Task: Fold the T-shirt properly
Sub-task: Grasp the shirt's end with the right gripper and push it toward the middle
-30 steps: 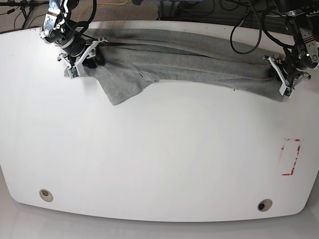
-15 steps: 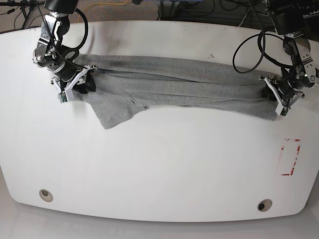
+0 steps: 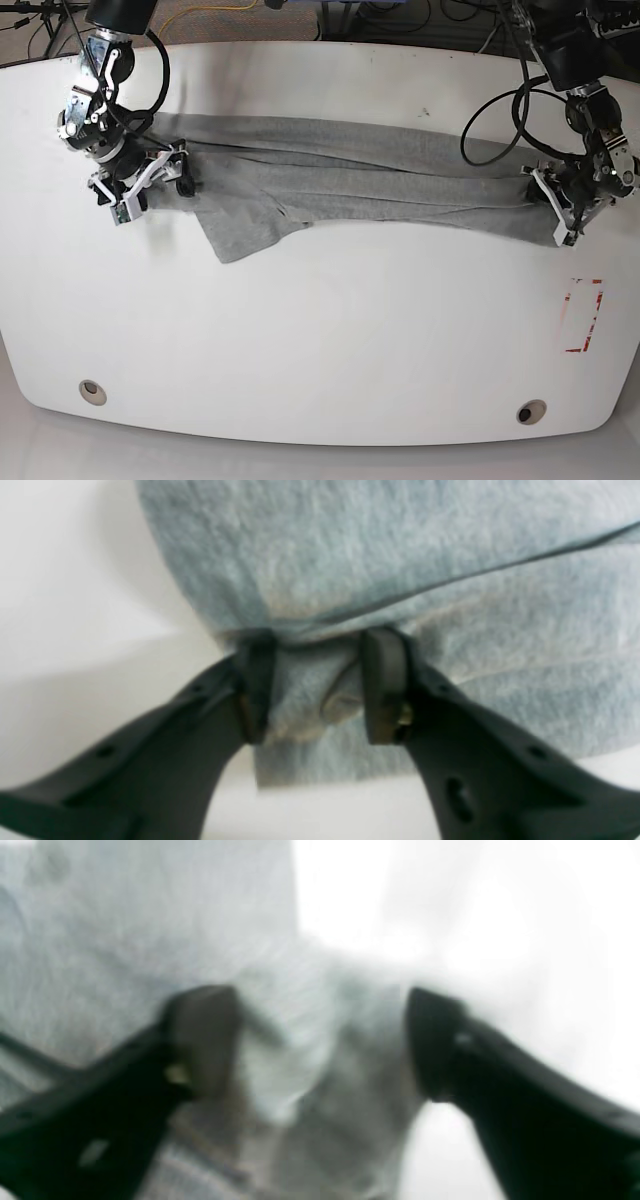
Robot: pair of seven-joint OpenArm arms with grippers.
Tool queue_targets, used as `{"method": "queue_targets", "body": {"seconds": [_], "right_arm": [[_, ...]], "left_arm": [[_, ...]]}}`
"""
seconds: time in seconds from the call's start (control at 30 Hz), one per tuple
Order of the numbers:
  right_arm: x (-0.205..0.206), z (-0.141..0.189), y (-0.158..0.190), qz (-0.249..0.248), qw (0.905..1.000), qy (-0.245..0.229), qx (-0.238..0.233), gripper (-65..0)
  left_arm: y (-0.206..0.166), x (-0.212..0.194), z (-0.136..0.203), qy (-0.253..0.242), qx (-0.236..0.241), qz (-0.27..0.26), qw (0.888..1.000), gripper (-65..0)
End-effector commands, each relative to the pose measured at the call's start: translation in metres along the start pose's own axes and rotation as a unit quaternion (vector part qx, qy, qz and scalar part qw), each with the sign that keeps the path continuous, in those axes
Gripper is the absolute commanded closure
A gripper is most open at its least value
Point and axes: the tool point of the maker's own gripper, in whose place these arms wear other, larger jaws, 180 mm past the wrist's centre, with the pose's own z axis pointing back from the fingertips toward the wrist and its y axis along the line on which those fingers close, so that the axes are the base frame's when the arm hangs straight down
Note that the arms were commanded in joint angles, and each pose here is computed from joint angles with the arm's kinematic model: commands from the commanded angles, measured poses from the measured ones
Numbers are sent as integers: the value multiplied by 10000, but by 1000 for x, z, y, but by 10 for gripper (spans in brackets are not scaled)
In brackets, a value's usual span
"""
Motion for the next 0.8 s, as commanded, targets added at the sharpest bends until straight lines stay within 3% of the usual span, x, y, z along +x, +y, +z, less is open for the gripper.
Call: {"method": "queue_targets", "body": {"seconds": [0.0, 0.5, 0.77], "right_arm": [[30, 2, -8, 111, 9993, -351, -79, -604], [54, -58, 14, 34, 9984, -139, 546, -614], [55, -77, 33, -98, 9965, -136, 816, -614]], "left_arm": [[11, 14, 14, -182, 224, -43, 9996, -296], [23, 59, 62, -632, 857, -464, 9932, -297], [24, 60, 67, -671, 932, -500, 9921, -296]]}}
